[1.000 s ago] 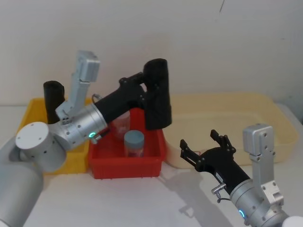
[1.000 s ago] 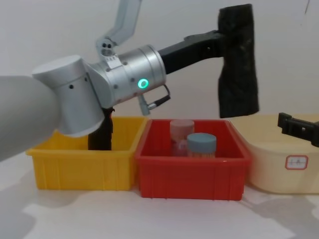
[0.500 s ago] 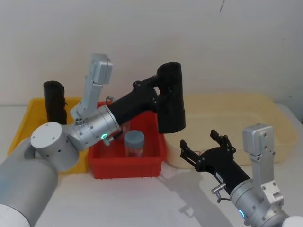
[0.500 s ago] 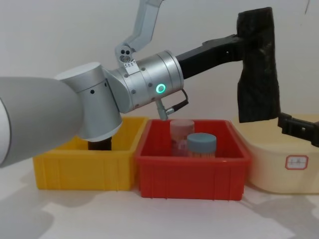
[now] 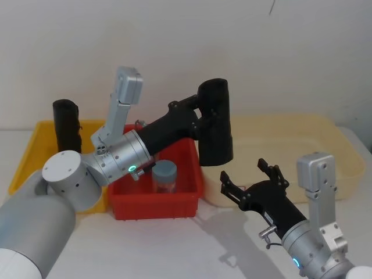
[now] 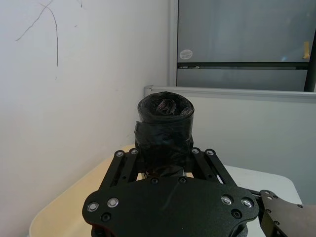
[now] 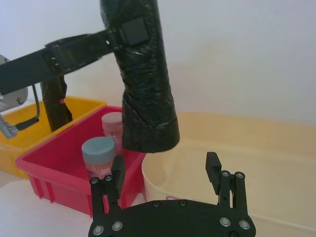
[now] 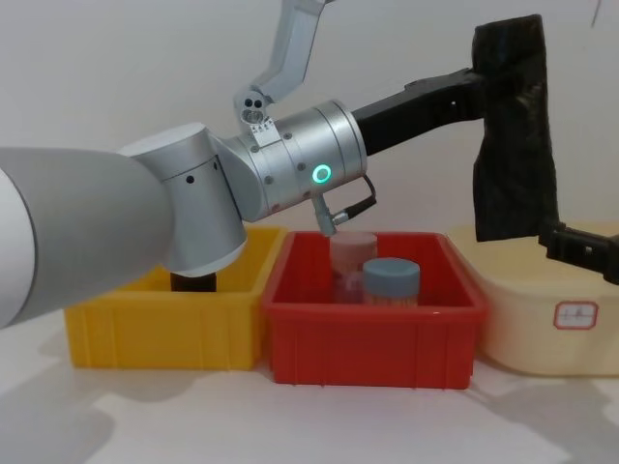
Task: Pick up the garbage bag with the one hand and transfer it to the other hand.
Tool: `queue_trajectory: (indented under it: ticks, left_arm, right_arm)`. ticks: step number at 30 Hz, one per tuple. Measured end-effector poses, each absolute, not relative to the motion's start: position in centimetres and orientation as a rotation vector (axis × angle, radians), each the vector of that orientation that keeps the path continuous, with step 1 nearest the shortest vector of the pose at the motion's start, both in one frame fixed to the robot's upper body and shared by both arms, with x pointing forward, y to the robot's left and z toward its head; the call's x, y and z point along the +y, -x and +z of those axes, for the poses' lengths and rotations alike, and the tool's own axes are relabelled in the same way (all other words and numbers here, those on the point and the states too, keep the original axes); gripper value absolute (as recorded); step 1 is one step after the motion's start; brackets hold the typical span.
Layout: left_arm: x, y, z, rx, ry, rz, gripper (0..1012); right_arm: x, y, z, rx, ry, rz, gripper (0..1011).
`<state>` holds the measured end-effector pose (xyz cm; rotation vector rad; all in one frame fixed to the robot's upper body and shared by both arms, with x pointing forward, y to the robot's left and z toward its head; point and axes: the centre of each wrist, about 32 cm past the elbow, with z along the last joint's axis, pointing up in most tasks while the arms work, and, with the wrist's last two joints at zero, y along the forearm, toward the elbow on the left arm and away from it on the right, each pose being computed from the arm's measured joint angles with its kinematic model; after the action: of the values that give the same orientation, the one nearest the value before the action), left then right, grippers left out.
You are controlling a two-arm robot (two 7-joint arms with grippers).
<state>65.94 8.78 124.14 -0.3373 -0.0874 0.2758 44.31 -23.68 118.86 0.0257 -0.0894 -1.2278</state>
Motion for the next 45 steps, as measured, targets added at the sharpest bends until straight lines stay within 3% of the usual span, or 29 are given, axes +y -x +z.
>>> queue_trajectory:
  ticks: [19, 45]
  left_arm:
    - [8.6, -65.9, 124.1, -0.083, 0.338, 0.267, 383]
    - [8.5, -66.0, 124.1, -0.082, 0.338, 0.265, 383]
  right_arm:
    - [-22.7, -45.0, 118.8, -0.256, -0.006, -1.176, 1000]
    - [-21.8, -48.0, 118.5, -0.305, 0.027, -1.182, 1000]
